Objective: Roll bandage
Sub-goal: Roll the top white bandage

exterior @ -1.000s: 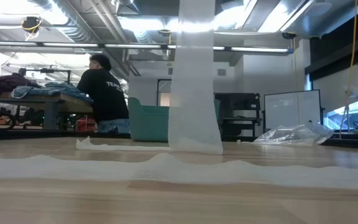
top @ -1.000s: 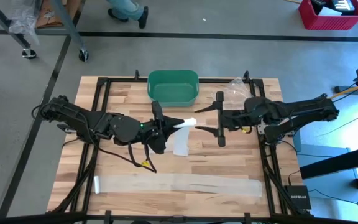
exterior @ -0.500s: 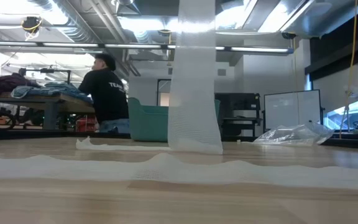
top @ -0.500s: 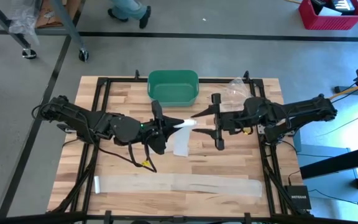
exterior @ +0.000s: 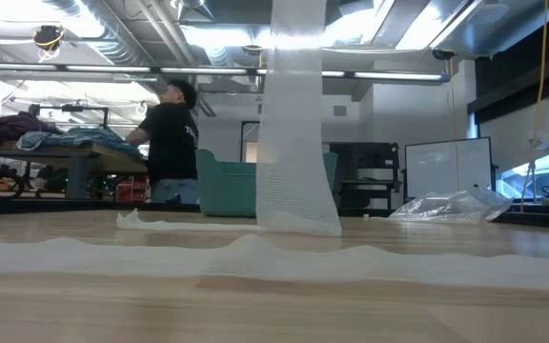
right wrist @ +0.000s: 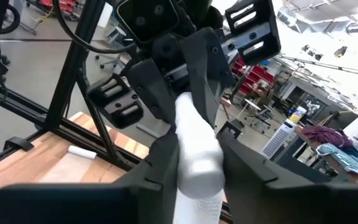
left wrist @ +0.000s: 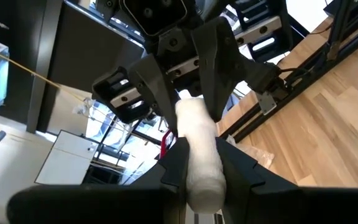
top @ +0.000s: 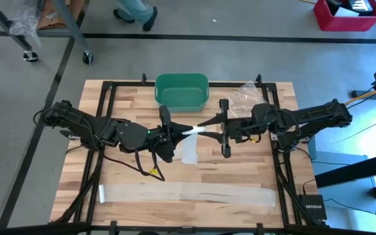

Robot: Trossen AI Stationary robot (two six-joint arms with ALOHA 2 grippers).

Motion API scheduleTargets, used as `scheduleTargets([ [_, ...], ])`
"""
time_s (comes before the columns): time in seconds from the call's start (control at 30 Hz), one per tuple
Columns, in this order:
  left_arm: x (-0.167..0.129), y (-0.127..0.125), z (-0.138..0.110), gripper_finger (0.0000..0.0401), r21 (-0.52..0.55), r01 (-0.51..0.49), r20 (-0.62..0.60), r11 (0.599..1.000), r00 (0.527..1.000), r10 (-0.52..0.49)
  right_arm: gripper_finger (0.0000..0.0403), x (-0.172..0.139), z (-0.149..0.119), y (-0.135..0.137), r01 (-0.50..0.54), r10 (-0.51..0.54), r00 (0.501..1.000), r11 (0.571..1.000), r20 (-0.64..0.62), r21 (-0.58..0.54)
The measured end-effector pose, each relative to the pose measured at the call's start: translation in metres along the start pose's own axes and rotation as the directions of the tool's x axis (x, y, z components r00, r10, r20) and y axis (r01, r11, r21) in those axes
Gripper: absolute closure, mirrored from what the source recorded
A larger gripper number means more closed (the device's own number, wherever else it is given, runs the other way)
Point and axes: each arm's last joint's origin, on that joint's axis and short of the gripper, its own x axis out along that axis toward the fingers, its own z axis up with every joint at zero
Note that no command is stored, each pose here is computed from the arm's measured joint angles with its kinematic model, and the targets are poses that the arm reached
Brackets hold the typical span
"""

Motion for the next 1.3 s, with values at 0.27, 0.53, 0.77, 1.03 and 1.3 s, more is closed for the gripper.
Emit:
scheduleTargets([
  [0.27,0.000,0.000,0.001,0.0341,-0.078,-0.002,0.004,0.997,1.000,0.002,0.0364,0.000,0.000,0.000,0.000,0.000,1.000,0.997,0.000,-0.072],
  [0.53,-0.006,-0.004,0.006,0.0239,-0.285,0.016,0.026,0.958,1.000,-0.009,0.0367,-0.003,0.001,-0.002,0.027,-0.030,0.999,0.995,-0.022,-0.100],
  [0.77,-0.031,0.001,0.010,0.0191,-0.464,0.051,0.052,0.884,0.998,-0.031,0.0372,-0.013,0.002,-0.005,0.040,-0.052,0.996,0.986,-0.069,-0.159],
  [1.03,-0.025,0.015,-0.014,0.0195,-0.689,0.007,-0.045,0.725,0.998,-0.052,0.0373,-0.012,0.006,0.017,0.002,-0.055,0.991,0.920,-0.125,-0.393],
  [1.3,-0.012,0.021,-0.021,0.0195,-0.750,0.192,0.101,0.632,0.979,-0.178,0.0373,-0.007,0.010,0.032,-0.010,-0.065,0.990,0.845,-0.121,-0.535],
])
